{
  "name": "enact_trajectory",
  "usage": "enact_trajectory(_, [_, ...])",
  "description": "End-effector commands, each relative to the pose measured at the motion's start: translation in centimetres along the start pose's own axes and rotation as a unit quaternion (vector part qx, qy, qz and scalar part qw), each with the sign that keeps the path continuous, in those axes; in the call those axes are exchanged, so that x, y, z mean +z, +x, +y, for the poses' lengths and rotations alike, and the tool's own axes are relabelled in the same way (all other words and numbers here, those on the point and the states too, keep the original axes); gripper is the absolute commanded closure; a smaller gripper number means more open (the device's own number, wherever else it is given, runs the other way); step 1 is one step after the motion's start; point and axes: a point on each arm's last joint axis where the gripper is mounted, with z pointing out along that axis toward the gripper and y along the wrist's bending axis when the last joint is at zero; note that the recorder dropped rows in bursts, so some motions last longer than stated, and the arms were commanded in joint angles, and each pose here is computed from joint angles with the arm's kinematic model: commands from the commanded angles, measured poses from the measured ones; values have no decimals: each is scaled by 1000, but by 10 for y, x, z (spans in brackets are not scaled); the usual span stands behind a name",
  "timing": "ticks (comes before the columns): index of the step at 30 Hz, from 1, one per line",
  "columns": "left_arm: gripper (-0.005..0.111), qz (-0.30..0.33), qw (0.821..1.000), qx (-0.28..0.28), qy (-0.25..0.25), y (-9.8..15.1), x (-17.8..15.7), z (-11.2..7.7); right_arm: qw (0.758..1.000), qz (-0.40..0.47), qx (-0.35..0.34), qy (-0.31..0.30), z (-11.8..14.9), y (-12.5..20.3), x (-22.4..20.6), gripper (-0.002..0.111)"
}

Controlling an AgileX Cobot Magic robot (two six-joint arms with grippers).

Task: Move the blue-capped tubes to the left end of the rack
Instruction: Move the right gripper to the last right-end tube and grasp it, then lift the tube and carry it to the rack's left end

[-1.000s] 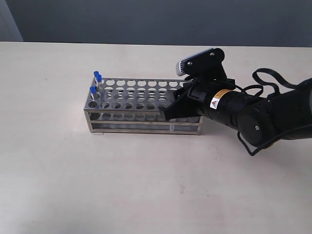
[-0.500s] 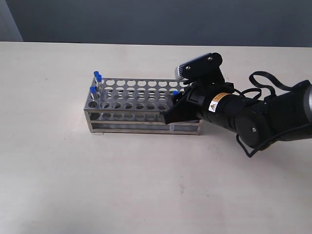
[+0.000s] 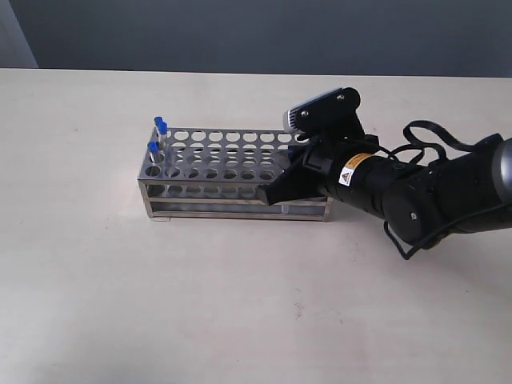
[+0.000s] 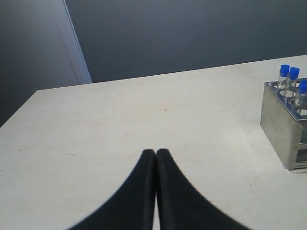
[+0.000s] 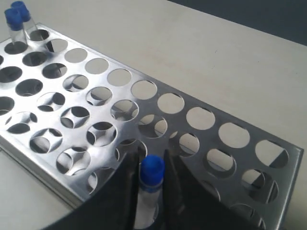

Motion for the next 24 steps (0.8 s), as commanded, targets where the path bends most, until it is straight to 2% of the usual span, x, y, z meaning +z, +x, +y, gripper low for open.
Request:
enact_trajectory(1, [106,-5,1000,-1,4,-2,0,0,1000,-6,1,5,-3,-2,-1,109])
enact_trajectory(6, [106,-5,1000,-1,4,-2,0,0,999,-49,-15,5,-4,-24,-17,109])
enact_trajectory(13, [106,-5,1000,-1,4,-2,0,0,992,-122,-33,-8,2,-75,-42,109])
enact_trajectory(18, [106,-5,1000,-1,4,-2,0,0,984,-159,-65,-50,29,-105,-41,109])
enact_trajectory(24, [106,-5,1000,-1,4,-2,0,0,978,-163,-89,-96,68,-112,-21,109])
